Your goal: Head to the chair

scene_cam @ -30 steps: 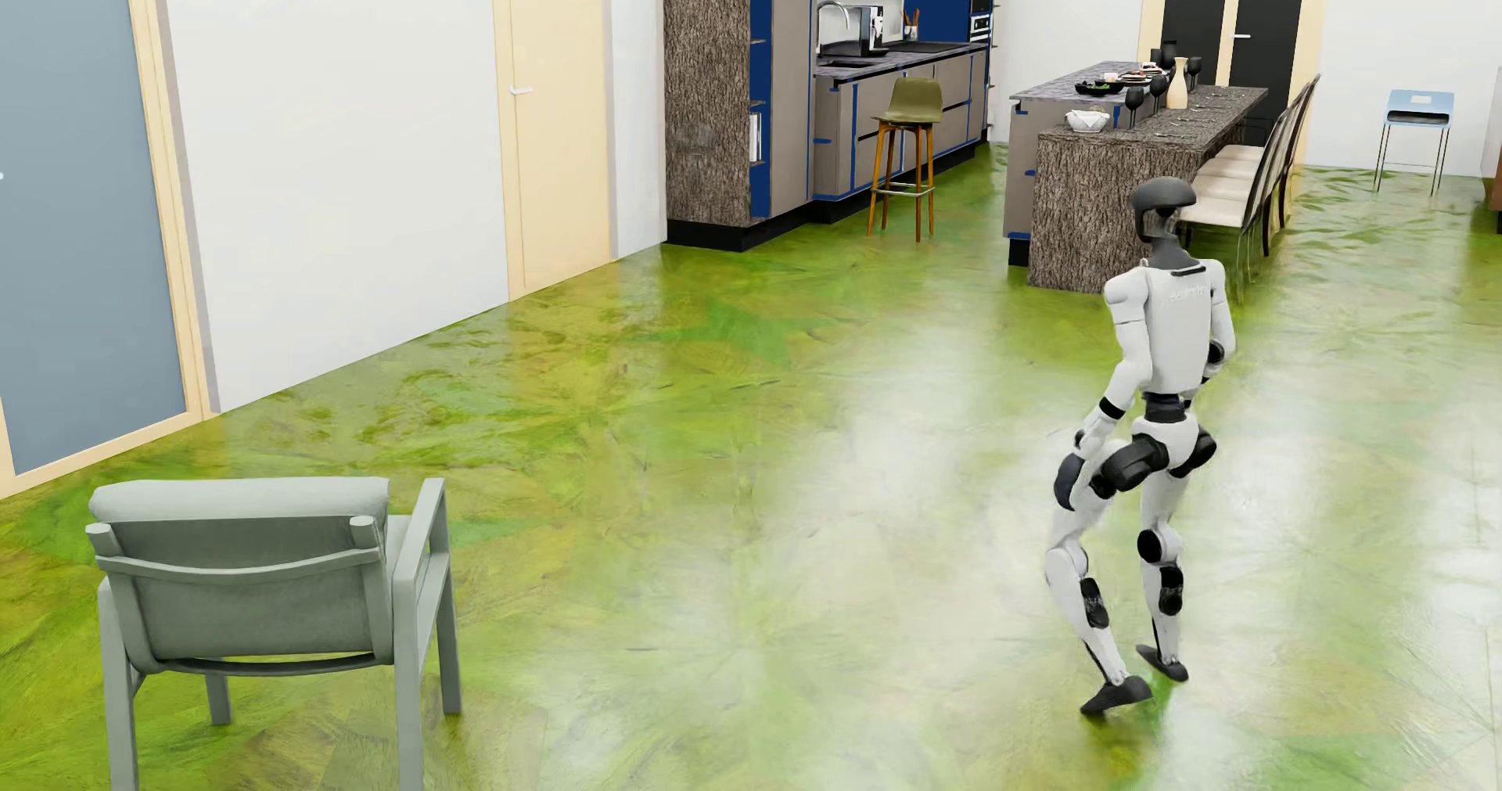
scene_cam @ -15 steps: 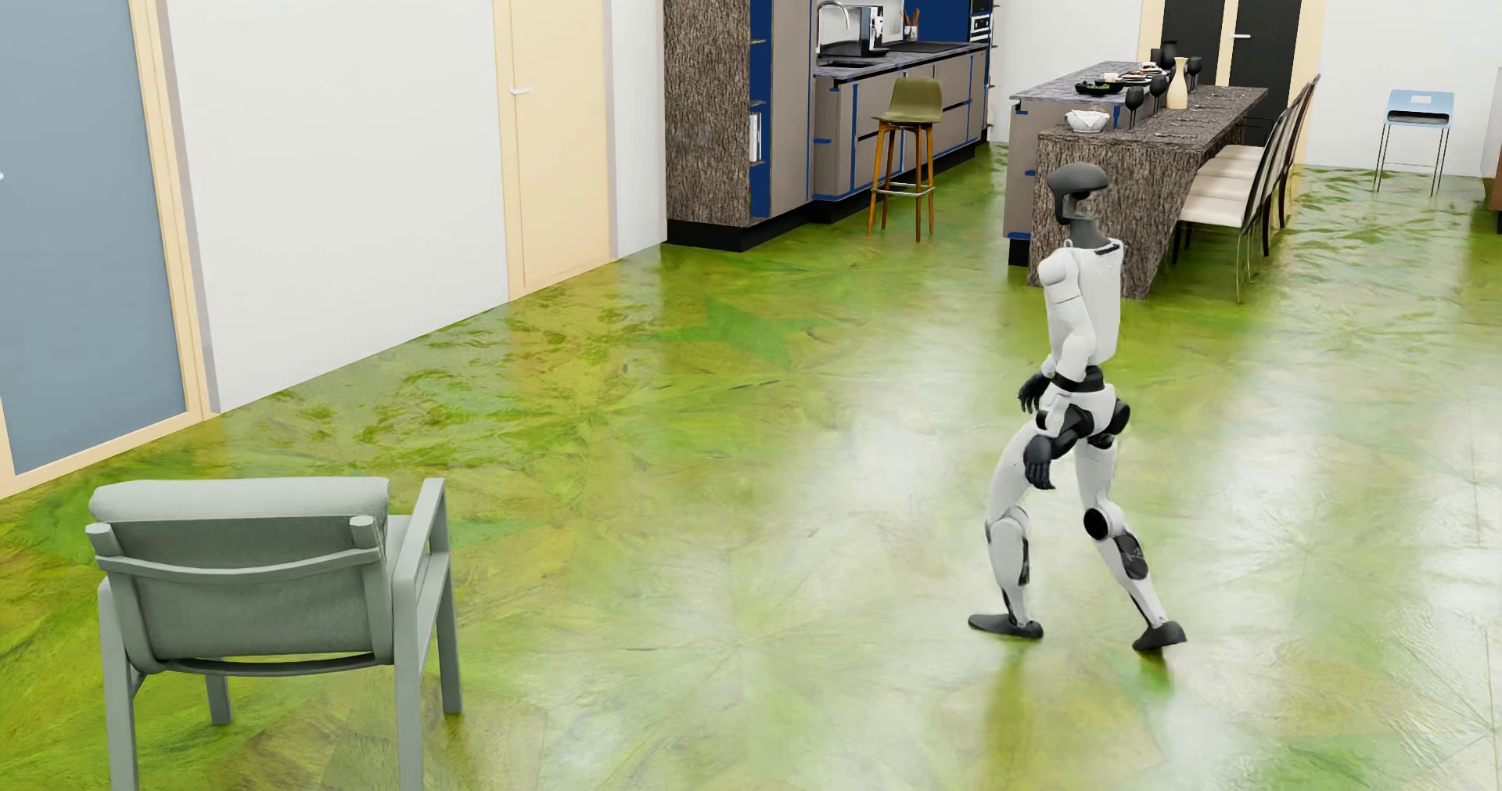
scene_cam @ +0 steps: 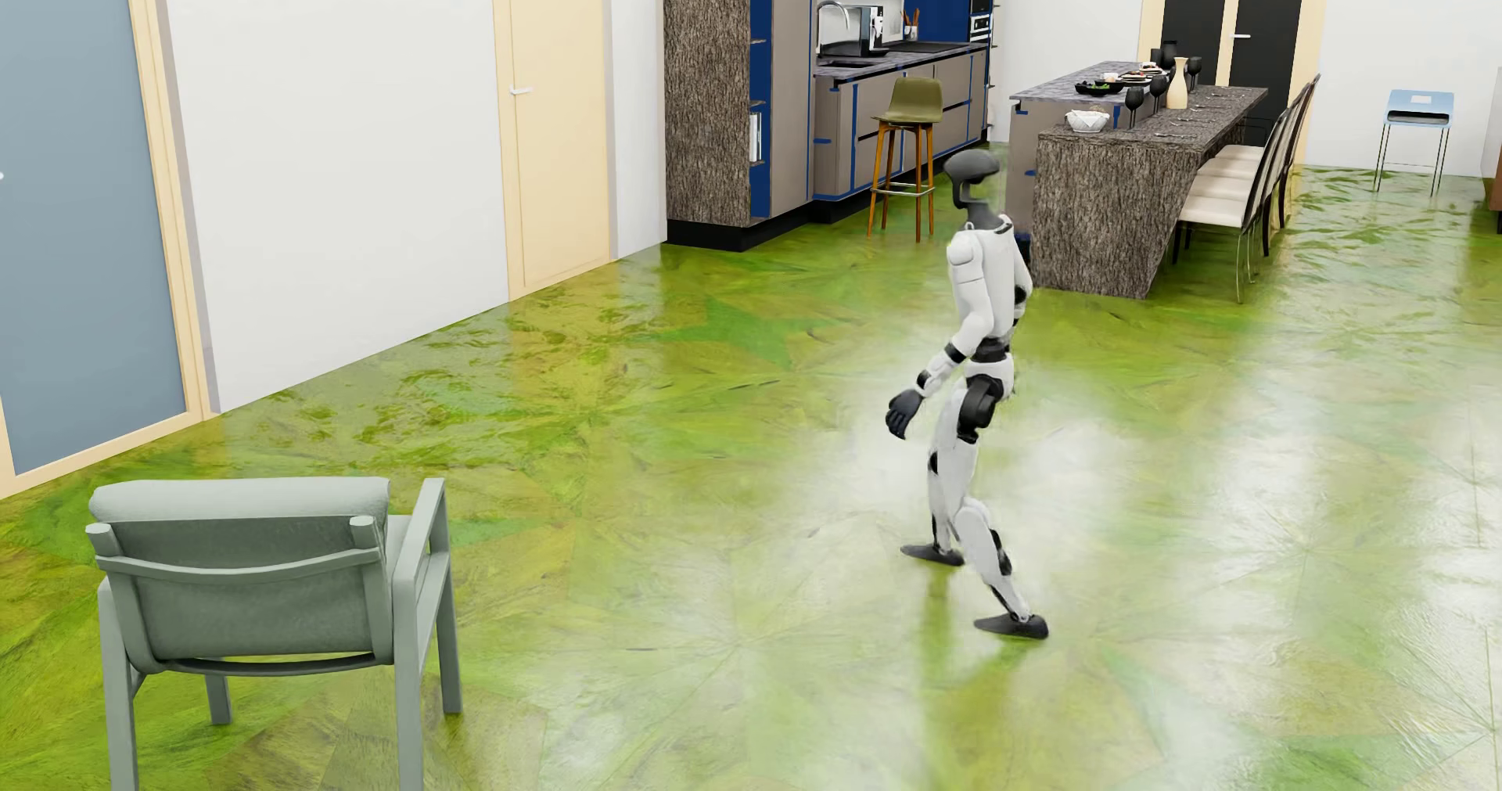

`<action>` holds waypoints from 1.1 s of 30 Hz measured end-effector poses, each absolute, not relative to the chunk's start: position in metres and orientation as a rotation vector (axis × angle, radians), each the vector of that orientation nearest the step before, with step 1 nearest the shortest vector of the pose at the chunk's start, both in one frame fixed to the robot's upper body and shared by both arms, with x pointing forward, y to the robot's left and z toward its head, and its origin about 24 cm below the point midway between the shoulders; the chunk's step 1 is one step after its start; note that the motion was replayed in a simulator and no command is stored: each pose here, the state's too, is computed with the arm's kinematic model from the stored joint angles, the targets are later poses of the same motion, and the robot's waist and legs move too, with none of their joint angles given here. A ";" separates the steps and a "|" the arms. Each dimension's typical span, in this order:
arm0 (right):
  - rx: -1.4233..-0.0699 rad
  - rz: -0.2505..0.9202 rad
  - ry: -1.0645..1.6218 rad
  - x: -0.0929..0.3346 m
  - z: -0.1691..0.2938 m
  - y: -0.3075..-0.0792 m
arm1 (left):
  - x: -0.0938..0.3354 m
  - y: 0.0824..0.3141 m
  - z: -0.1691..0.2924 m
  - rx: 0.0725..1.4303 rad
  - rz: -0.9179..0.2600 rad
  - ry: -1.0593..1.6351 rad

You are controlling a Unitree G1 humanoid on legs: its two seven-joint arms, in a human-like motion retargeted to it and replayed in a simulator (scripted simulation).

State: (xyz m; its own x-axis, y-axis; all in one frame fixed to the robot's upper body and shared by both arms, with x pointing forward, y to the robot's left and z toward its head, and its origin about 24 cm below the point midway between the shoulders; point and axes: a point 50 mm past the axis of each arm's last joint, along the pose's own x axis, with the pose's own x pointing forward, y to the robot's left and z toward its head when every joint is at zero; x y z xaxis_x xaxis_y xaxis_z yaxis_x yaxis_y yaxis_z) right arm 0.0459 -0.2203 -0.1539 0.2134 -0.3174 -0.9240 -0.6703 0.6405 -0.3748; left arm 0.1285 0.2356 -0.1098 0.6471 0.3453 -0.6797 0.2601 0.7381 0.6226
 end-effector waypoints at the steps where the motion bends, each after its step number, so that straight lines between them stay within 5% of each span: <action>1: -0.935 0.302 1.358 0.054 -0.154 -0.216 | 0.119 0.239 -0.112 0.741 0.109 0.918; 3: -0.987 0.340 1.289 0.080 -0.151 -0.211 | 0.096 0.236 -0.123 0.712 0.173 1.008; 7: -1.079 0.304 0.974 0.159 -0.124 -0.198 | 0.057 0.219 -0.146 0.670 -0.078 1.239; 11: -1.122 0.209 0.625 0.229 -0.073 -0.184 | 0.026 0.221 -0.149 0.599 0.024 1.338; 15: -1.098 0.165 0.542 0.253 -0.053 -0.182 | 0.006 0.212 -0.153 0.520 0.073 1.405; 18: -1.086 0.194 0.720 0.233 -0.081 -0.186 | 0.002 0.205 -0.155 0.477 0.100 1.427; 22: -1.148 0.429 1.037 0.173 -0.126 -0.201 | 0.049 0.207 -0.149 0.579 -0.007 1.261; 26: -0.965 0.307 1.270 0.090 -0.152 -0.214 | 0.121 0.209 -0.124 0.691 0.035 0.947; 29: -0.877 0.393 1.416 0.044 -0.163 -0.206 | 0.164 0.190 -0.104 0.766 -0.076 0.720; 33: -0.795 0.409 1.416 0.034 -0.165 -0.186 | 0.189 0.166 -0.084 0.806 -0.201 0.544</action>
State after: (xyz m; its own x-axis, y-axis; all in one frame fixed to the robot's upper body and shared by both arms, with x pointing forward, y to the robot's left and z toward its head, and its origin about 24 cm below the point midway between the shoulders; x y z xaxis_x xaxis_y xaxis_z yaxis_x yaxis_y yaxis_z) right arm 0.0342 -0.1864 -0.1649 0.1451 -0.1999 -0.9690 -0.6857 0.6858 -0.2441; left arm 0.1888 0.1664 -0.0842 0.8452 0.0319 -0.5336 0.3716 0.6824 0.6294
